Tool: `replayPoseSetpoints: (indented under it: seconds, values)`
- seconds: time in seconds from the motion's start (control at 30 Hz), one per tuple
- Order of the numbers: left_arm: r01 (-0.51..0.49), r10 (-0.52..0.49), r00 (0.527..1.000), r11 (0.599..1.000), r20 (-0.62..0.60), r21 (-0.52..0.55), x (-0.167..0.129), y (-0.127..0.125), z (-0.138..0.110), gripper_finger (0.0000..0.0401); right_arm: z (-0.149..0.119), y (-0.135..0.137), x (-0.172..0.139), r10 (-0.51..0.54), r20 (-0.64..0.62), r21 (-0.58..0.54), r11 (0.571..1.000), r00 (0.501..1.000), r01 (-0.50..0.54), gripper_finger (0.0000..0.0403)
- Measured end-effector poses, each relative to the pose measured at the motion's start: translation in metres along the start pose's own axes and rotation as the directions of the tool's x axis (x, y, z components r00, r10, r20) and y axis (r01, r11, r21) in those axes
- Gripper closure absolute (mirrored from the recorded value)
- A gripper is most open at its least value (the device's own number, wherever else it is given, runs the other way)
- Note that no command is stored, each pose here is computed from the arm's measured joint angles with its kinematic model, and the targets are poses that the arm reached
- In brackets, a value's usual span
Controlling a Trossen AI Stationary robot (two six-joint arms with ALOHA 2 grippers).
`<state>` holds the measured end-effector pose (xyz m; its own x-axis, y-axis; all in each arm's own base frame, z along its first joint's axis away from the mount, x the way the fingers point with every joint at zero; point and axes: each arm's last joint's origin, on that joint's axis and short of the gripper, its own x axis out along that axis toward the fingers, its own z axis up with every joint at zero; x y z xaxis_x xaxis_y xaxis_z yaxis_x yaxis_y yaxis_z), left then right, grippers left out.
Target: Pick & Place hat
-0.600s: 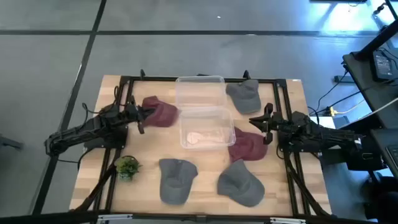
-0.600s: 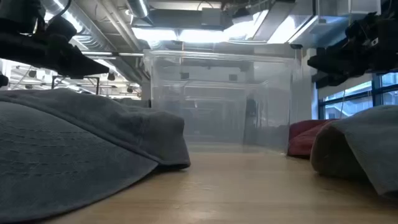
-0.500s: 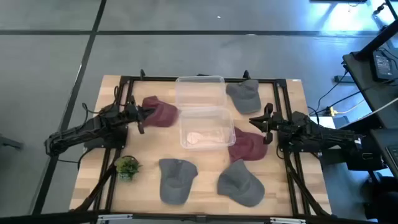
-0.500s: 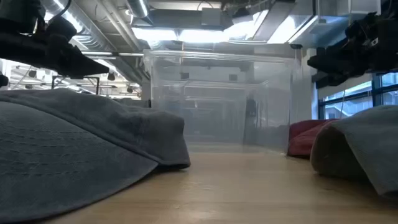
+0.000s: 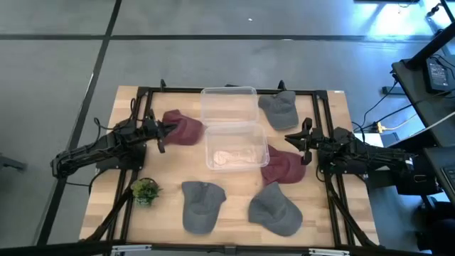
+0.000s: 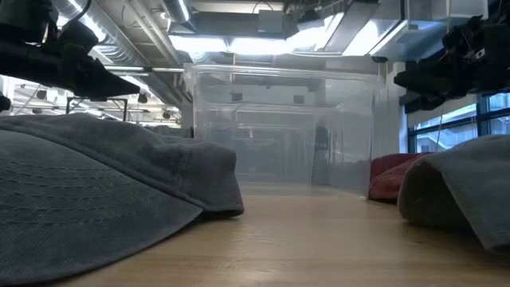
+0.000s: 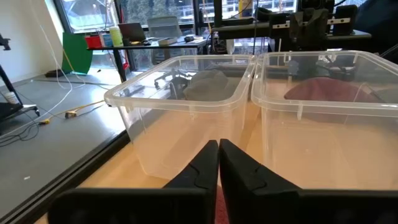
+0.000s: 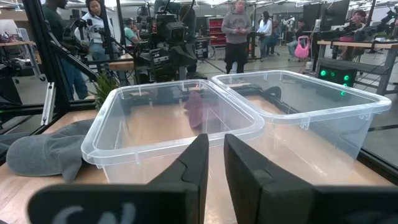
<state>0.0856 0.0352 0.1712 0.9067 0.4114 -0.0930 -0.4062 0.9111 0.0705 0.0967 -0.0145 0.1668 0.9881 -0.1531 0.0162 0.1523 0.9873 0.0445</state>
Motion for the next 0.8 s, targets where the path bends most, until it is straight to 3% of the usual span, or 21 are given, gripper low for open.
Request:
replayPoseSetpoints:
  seconds: [0.8]
  values:
    - [0.0, 0.0, 1.0, 1.0, 0.0, 0.0, 0.0, 0.0, 0.0001, 0.0389, 0.0, 0.0, 0.0, 0.0, 0.001, 0.0, 1.0, 1.0, 0.0, 0.035]
